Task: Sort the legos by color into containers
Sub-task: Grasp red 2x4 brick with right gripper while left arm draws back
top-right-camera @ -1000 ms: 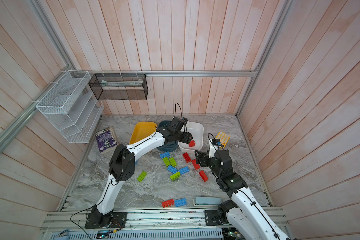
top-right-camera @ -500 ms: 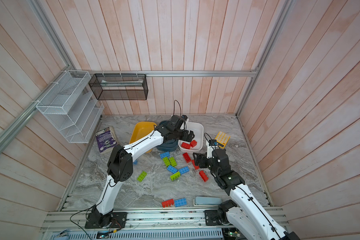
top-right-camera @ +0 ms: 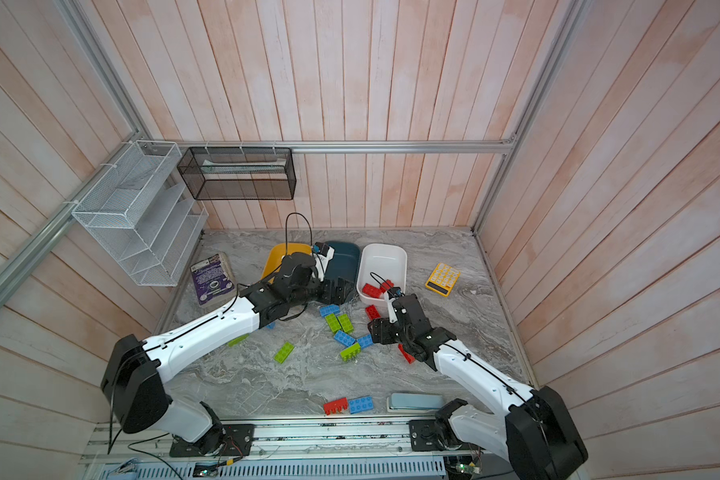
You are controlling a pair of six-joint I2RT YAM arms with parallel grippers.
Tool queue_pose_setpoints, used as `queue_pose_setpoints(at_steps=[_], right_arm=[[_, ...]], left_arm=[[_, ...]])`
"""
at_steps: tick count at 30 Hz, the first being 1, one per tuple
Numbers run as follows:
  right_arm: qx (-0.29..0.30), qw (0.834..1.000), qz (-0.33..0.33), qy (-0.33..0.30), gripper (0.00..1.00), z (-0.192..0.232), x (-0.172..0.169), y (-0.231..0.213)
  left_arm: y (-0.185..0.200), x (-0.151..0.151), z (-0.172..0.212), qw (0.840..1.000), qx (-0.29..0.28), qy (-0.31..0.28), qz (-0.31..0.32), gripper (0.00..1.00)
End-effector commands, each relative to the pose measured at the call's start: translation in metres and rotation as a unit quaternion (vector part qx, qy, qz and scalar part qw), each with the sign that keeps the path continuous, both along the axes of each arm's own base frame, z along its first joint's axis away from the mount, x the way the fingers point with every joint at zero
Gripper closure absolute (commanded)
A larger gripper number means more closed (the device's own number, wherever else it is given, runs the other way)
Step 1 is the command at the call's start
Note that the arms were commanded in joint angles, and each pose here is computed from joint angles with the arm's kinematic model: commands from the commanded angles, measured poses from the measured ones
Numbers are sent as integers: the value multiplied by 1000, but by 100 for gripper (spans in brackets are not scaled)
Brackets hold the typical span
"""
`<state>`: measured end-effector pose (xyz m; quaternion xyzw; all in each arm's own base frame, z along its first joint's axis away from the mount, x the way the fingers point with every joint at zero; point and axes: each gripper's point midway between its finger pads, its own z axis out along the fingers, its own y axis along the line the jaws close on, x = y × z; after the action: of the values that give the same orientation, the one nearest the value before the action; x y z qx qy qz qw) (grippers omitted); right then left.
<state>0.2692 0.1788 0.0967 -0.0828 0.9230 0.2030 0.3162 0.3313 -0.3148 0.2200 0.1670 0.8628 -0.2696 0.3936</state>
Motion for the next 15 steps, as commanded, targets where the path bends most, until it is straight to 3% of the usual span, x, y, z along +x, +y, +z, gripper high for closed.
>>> queue_pose_setpoints(at_steps=[1, 9, 15], right_arm=[[-2, 1000, -12, -27, 19, 9, 20, 6], [-34, 999, -12, -18, 18, -12, 43, 13], [-59, 998, -18, -24, 23, -19, 59, 14]], left_arm=[[25, -12, -8, 999, -10, -3, 37, 4], [69, -50, -37, 997, -11, 19, 71, 4], [85, -64, -54, 996, 3, 36, 81, 5]])
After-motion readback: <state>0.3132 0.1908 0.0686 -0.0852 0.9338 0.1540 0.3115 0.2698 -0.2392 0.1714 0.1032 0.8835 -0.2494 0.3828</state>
